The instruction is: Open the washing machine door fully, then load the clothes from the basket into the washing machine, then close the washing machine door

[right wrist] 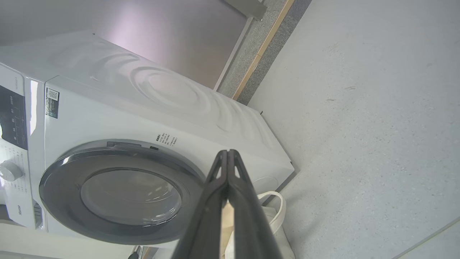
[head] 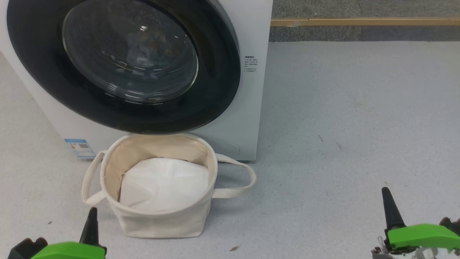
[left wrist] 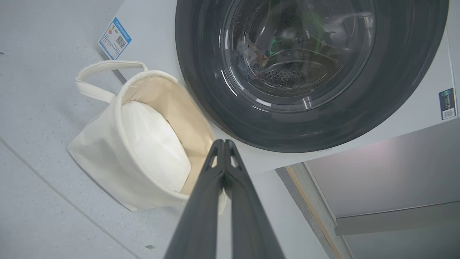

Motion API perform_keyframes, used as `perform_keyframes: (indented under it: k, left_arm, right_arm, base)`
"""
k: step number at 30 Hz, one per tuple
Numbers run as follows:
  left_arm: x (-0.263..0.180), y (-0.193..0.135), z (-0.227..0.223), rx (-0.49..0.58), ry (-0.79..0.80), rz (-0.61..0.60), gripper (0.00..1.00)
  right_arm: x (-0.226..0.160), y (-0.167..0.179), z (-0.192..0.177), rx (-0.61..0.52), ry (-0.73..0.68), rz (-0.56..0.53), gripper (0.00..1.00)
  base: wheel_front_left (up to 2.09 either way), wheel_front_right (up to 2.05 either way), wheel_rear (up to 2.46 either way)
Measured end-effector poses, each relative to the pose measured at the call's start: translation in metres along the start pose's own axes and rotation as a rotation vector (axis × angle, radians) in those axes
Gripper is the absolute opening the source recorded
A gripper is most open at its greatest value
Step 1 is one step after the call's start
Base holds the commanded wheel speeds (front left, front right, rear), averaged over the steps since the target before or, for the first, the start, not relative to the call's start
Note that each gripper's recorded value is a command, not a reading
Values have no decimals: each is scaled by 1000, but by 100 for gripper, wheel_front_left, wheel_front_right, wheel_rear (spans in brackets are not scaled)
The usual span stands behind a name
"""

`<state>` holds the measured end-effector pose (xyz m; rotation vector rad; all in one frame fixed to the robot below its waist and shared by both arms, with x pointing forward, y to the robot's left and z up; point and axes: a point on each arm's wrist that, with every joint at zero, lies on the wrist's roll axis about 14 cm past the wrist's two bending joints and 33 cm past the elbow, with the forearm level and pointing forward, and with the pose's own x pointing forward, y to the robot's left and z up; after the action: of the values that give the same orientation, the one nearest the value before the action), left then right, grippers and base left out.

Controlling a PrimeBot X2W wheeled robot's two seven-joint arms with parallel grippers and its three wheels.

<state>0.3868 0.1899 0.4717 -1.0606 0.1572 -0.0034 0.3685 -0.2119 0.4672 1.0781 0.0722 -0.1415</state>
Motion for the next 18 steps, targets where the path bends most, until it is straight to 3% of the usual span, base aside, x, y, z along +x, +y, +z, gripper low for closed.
perform_keyframes:
  k: [18]
  left_arm:
    - [-3,-3,0,-188,-18,-4,0]
  right_arm:
    - [1,3,-1,184,14,9,0]
  base:
    - [0,0,0]
